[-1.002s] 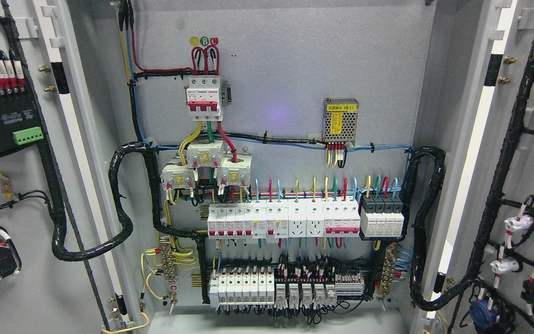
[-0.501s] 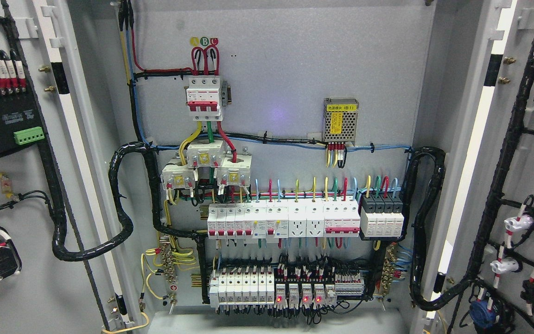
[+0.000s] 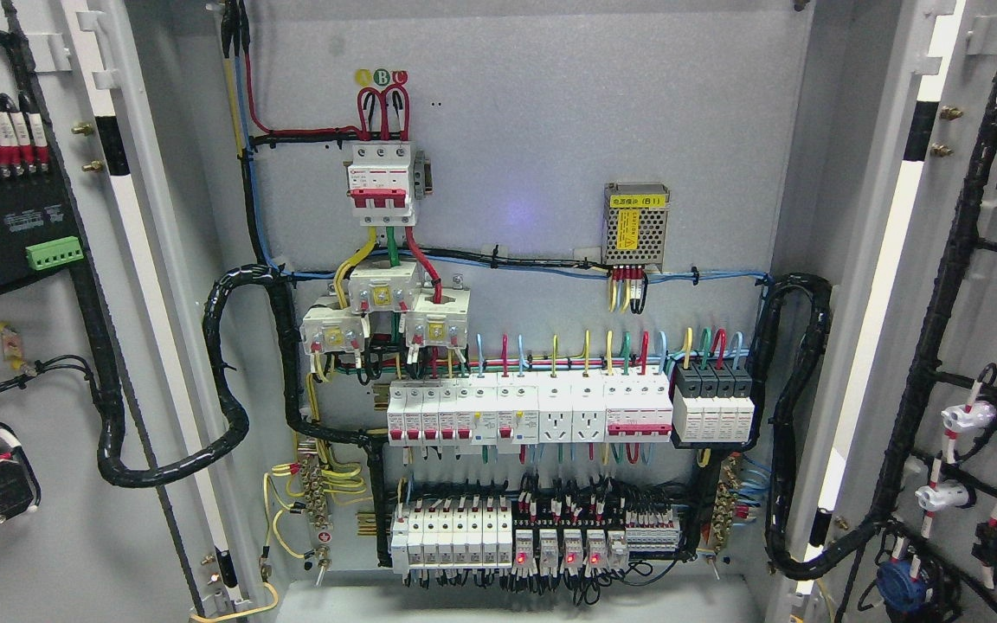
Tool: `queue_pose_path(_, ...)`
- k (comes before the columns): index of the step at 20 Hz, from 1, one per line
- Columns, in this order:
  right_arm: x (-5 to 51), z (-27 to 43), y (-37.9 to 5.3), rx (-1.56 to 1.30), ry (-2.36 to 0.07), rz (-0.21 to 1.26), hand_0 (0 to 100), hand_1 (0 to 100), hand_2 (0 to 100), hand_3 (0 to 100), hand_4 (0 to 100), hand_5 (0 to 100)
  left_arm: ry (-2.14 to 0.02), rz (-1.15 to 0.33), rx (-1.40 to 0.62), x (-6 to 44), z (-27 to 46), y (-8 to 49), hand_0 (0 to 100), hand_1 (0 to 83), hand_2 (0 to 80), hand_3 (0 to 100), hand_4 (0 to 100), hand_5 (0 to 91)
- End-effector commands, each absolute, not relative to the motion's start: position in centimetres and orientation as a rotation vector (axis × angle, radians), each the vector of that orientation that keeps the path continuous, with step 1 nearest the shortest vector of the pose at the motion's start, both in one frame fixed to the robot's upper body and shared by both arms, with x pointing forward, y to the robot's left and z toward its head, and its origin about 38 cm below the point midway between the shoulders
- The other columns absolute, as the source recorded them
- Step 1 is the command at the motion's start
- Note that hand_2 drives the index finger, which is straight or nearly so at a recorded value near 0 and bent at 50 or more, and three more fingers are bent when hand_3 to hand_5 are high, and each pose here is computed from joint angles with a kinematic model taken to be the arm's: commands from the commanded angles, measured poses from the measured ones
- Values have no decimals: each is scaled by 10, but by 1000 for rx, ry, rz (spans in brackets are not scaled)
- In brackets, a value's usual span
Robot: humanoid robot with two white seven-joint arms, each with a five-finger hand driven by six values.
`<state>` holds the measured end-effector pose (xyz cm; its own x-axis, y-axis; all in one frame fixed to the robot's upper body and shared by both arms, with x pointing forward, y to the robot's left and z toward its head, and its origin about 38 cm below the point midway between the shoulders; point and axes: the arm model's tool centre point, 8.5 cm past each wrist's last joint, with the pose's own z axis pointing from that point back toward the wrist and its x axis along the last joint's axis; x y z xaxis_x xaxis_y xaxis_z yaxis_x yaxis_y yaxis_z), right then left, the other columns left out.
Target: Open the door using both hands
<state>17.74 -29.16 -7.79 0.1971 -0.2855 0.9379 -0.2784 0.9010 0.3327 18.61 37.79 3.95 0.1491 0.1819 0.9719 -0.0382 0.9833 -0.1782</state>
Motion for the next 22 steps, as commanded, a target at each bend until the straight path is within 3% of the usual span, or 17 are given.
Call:
queue_pose_path(1,104,-179,-290,376,-1031,-178,190,0,0,0,0,0,-1034,261,-107,97,-89,334,0,0,0,0,0,0)
queue_pose_path(8,74,-212,-306,288,-849,-197,190,0,0,0,0,0,-790,337,53,41,-168,343,0,0,0,0,0,0)
queue_pose_path(14,40,-227,-312,184,-683,-47,190,0,0,0,0,0,-588,289,91,-5,-214,347,0,0,0,0,0,0)
queue_pose_path(22,7,-246,-314,-4,-437,-130,191,0,0,0,0,0,-411,243,52,-48,-232,353,0,0,0,0,0,0)
